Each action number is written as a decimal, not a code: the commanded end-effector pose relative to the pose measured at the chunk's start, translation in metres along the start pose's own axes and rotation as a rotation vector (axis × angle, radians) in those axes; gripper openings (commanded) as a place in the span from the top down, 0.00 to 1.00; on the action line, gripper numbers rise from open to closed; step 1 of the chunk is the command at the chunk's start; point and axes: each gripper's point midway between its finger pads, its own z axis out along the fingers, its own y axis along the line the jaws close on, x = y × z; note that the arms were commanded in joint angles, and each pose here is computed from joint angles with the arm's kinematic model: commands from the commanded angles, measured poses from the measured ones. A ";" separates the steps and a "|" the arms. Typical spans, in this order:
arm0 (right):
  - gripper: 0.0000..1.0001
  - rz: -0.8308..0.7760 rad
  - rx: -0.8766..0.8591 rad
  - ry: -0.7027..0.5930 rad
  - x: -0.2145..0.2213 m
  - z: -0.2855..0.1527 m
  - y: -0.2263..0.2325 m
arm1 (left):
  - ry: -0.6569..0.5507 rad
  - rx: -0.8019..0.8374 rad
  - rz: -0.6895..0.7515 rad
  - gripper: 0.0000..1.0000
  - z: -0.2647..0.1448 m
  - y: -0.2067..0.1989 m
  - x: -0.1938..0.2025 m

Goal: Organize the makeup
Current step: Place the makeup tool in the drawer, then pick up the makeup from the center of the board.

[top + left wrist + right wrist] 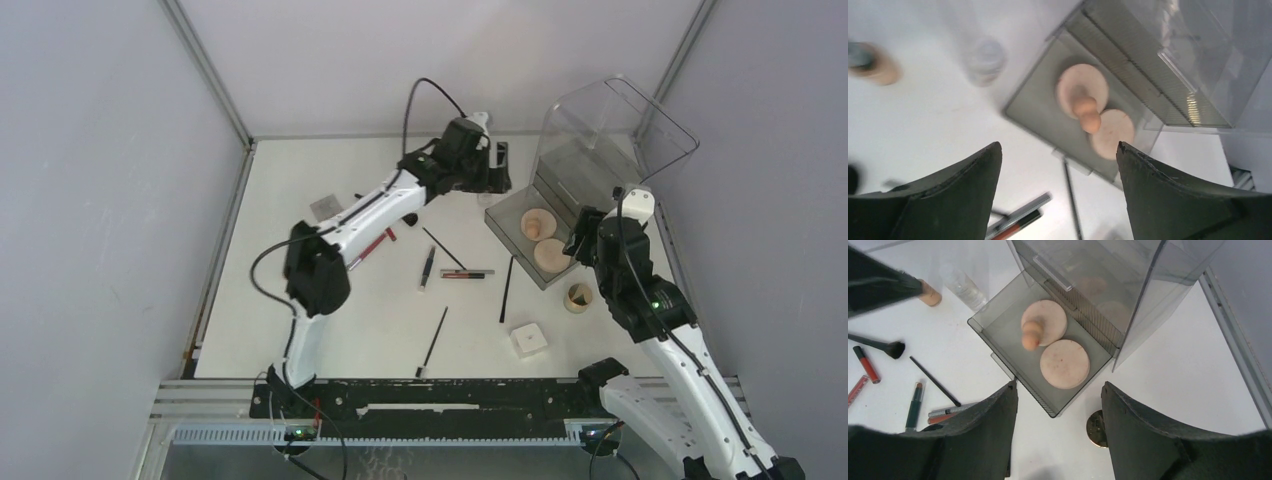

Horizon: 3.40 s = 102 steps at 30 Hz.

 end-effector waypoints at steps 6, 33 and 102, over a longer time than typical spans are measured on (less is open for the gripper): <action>0.31 0.042 -0.048 0.006 0.001 0.011 0.015 | -0.152 -0.362 -0.092 0.08 -0.108 0.164 -0.049; 0.31 0.044 -0.096 0.026 0.004 0.018 0.030 | 0.069 -0.937 -0.506 0.00 -0.137 0.426 0.038; 0.30 0.051 -0.132 0.047 0.012 0.024 0.041 | 0.081 -0.777 -0.715 0.23 -0.157 0.434 0.008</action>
